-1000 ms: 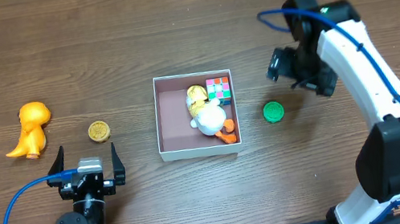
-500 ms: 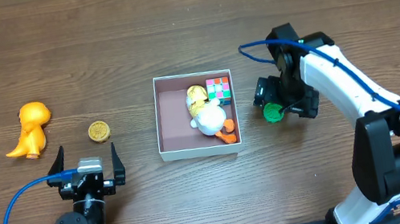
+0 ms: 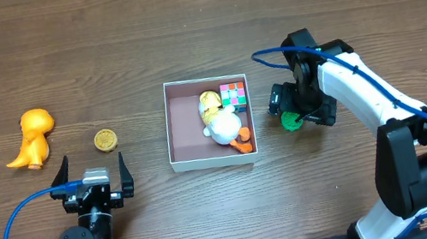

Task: Pack container
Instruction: 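Lower the right gripper and close it on the green lid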

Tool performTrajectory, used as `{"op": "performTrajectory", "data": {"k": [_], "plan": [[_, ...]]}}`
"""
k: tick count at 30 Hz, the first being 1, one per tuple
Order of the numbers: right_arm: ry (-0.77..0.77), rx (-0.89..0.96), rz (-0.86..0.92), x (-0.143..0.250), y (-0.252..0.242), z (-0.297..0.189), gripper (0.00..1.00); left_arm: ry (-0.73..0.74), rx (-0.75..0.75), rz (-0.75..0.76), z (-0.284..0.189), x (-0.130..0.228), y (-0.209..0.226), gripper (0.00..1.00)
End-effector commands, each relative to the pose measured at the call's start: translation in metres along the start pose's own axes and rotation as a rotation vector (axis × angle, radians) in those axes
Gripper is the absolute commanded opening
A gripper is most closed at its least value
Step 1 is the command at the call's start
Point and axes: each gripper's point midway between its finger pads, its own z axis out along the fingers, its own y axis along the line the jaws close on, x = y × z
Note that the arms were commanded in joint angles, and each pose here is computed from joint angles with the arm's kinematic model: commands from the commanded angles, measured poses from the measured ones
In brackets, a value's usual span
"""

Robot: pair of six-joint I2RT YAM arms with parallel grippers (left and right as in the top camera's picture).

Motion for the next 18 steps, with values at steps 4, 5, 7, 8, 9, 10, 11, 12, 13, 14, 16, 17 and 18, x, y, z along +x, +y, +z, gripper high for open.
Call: {"op": "performTrajectory", "data": {"k": [4, 5, 7, 8, 9, 10, 11, 12, 13, 14, 16, 17, 18], "plan": [[-0.016, -0.011, -0.045, 0.003, 0.011, 0.002, 1.0, 0.008, -0.019, -0.011, 0.0, 0.003, 0.004, 1.0], [-0.017, -0.012, -0.045, 0.003, 0.012, 0.002, 1.0, 0.007, -0.019, -0.011, 0.0, 0.003, 0.004, 1.0], [-0.022, -0.005, -0.044, 0.0, 0.011, 0.005, 1.0, 0.007, -0.019, -0.011, 0.0, 0.003, 0.004, 1.0], [-0.021, 0.004, -0.044, 0.0, 0.01, 0.008, 1.0, 0.007, -0.019, -0.011, 0.0, 0.003, 0.004, 1.0], [-0.02, 0.019, -0.044, -0.001, 0.008, 0.011, 1.0, 0.007, -0.019, -0.011, 0.0, 0.003, 0.004, 1.0], [-0.016, 0.036, -0.044, -0.002, 0.006, 0.015, 1.0, 0.008, -0.019, -0.011, 0.0, 0.003, 0.004, 1.0], [-0.011, 0.045, -0.044, -0.002, 0.005, 0.017, 1.0, 0.007, -0.019, -0.011, 0.0, 0.003, 0.004, 1.0], [-0.004, 0.051, -0.045, -0.001, 0.004, 0.021, 1.0, 0.007, -0.019, -0.011, 0.0, 0.003, 0.004, 1.0], [0.004, 0.055, -0.043, -0.001, 0.004, 0.024, 1.0, 0.007, -0.019, -0.011, 0.0, 0.003, 0.004, 1.0], [0.012, 0.06, -0.044, -0.001, 0.004, 0.028, 1.0, 0.007, -0.019, -0.011, 0.0, 0.003, 0.004, 1.0], [0.03, 0.072, -0.044, 0.001, 0.002, 0.034, 1.0, 0.007, -0.019, -0.011, 0.0, 0.003, 0.004, 1.0], [0.038, 0.077, -0.044, 0.002, 0.002, 0.037, 1.0, 0.007, -0.019, -0.011, 0.0, 0.003, 0.004, 1.0], [0.048, 0.083, -0.044, 0.003, 0.001, 0.04, 1.0, 0.007, -0.019, -0.011, 0.0, 0.003, 0.004, 1.0]]}}
